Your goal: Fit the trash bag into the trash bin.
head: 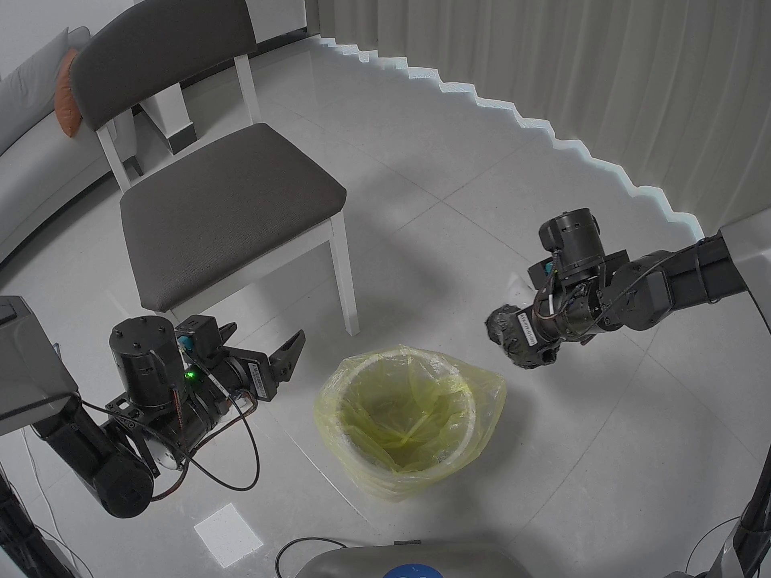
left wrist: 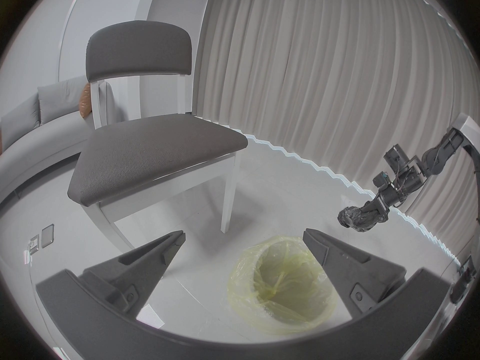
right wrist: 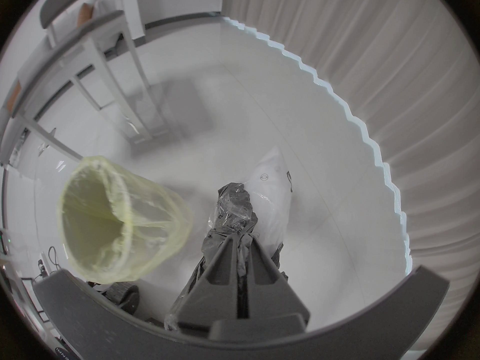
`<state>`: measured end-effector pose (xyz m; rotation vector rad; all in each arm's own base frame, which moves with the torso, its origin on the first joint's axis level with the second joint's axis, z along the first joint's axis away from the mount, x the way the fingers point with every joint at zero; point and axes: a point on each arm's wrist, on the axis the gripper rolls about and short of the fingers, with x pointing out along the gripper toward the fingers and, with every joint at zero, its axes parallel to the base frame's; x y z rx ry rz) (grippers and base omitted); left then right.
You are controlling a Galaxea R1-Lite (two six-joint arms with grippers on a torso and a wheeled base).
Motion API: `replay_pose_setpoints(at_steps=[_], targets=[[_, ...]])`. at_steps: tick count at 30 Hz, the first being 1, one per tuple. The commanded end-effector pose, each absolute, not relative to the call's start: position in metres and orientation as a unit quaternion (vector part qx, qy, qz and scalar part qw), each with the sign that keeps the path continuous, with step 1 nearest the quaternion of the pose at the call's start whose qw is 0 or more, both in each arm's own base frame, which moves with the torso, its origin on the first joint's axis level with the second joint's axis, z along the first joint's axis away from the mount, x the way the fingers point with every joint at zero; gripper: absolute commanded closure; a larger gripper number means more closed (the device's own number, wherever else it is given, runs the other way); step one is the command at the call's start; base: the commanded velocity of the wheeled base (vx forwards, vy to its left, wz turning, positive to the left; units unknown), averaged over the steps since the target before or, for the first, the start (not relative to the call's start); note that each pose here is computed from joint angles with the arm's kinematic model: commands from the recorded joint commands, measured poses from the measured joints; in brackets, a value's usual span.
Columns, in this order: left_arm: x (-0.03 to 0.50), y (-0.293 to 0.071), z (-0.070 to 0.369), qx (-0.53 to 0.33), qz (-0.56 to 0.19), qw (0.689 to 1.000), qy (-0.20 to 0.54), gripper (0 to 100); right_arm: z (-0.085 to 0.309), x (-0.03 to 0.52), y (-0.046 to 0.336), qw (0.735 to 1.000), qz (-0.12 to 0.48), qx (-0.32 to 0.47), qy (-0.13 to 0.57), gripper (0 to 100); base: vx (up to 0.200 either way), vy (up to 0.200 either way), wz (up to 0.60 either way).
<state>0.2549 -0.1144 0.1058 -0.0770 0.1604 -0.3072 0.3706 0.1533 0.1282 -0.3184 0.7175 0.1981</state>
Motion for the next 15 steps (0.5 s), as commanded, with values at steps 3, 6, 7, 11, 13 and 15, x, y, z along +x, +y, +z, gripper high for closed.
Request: replay_pose_setpoints(at_steps=[3,6,7,11,13,15], targets=[[0.245,-0.112,0.104,-0.040,-0.149,0.986,0.070,0,0.160,0.325,0.200,0.923,0.166,-0.170,0.301,100,0.000,0.000,0.00],[0.239,-0.113,0.110,-0.042,-0.148,0.987,0.048,0,0.162,0.314,0.208,0.921,0.177,-0.175,0.298,100,0.000,0.000,0.00],[0.236,-0.113,0.112,-0.040,-0.151,0.987,0.041,0,0.163,0.310,0.210,0.921,0.182,-0.177,0.296,100,0.000,0.000,0.00],[0.223,-0.113,0.118,-0.035,-0.163,0.986,0.023,0,0.160,0.305,0.214,0.919,0.188,-0.181,0.297,100,0.000,0.000,0.00],[0.217,-0.113,0.121,-0.038,-0.169,0.985,0.014,0,0.158,0.304,0.217,0.918,0.193,-0.181,0.296,100,0.000,0.000,0.00],[0.211,-0.113,0.124,-0.040,-0.174,0.984,0.007,0,0.156,0.301,0.222,0.917,0.201,-0.182,0.293,100,0.000,0.000,0.00]])
